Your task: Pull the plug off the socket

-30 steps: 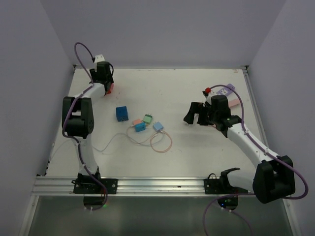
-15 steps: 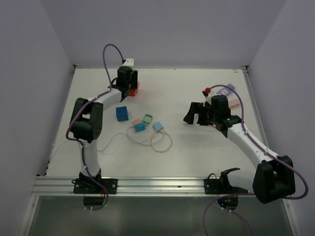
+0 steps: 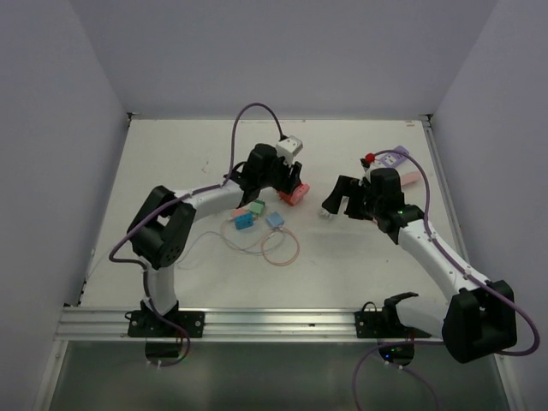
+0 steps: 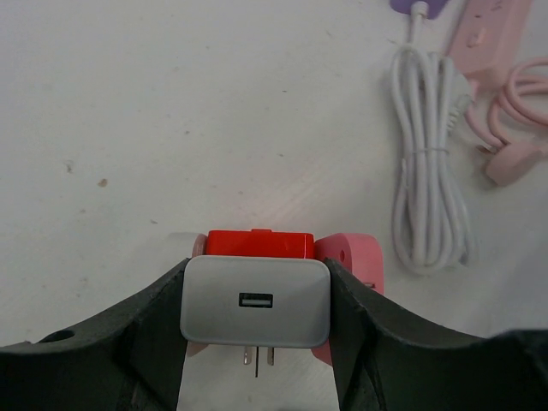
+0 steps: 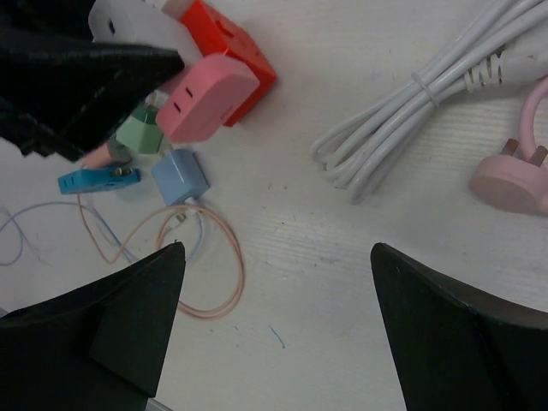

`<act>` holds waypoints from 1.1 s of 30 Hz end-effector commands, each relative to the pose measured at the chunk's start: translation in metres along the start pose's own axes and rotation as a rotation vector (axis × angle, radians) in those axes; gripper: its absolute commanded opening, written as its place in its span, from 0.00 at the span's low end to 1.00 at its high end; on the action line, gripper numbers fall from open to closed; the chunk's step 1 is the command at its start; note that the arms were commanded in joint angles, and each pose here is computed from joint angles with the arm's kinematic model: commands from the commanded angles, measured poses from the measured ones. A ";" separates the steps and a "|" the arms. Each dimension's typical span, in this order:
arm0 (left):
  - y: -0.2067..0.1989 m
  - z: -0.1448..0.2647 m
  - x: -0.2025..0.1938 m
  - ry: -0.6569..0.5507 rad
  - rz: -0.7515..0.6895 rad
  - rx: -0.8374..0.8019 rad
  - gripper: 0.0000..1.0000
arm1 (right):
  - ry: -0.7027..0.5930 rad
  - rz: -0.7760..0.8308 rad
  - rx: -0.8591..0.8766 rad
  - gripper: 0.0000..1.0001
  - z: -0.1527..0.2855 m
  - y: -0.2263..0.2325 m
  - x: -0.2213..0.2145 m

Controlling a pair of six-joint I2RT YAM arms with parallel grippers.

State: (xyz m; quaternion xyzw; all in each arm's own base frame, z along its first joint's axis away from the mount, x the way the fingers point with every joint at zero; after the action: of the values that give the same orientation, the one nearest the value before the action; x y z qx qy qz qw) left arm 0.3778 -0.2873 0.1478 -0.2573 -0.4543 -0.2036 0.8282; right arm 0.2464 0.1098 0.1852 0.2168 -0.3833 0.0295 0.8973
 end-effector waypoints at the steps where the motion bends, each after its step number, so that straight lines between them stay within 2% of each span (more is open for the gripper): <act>1: -0.036 0.035 0.042 -0.189 -0.088 -0.177 0.21 | -0.072 -0.075 -0.016 0.93 0.002 0.004 0.011; 9: -0.058 0.060 0.027 -0.195 -0.103 -0.249 0.18 | -0.039 -0.195 0.084 0.90 -0.017 0.015 0.016; 16: -0.081 0.072 0.022 -0.224 -0.132 -0.314 0.17 | -0.018 -0.229 0.084 0.89 -0.029 0.020 0.022; 24: -0.083 0.078 0.035 -0.276 -0.159 -0.284 0.16 | 0.036 -0.229 0.083 0.88 -0.040 0.028 0.019; 33: -0.073 0.075 0.047 -0.338 -0.126 -0.153 0.08 | 0.079 -0.196 0.082 0.86 -0.036 0.028 0.000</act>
State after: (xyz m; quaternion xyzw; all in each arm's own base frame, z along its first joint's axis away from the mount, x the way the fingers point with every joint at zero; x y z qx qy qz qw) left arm 0.2920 -0.3019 0.1755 -0.3163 -0.4699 -0.2855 0.7730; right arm 0.2726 0.1464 0.1700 0.2776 -0.3248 -0.0549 0.9024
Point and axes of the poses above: each gripper's point midway between its finger pads, its own z axis back along the fingers, its own y axis along the line the jaws close on, x = y × z, the point moved 8 cm from there along z, back along the fingers, and after that the axes turned 9 degrees about z, right-handed, at the moved point
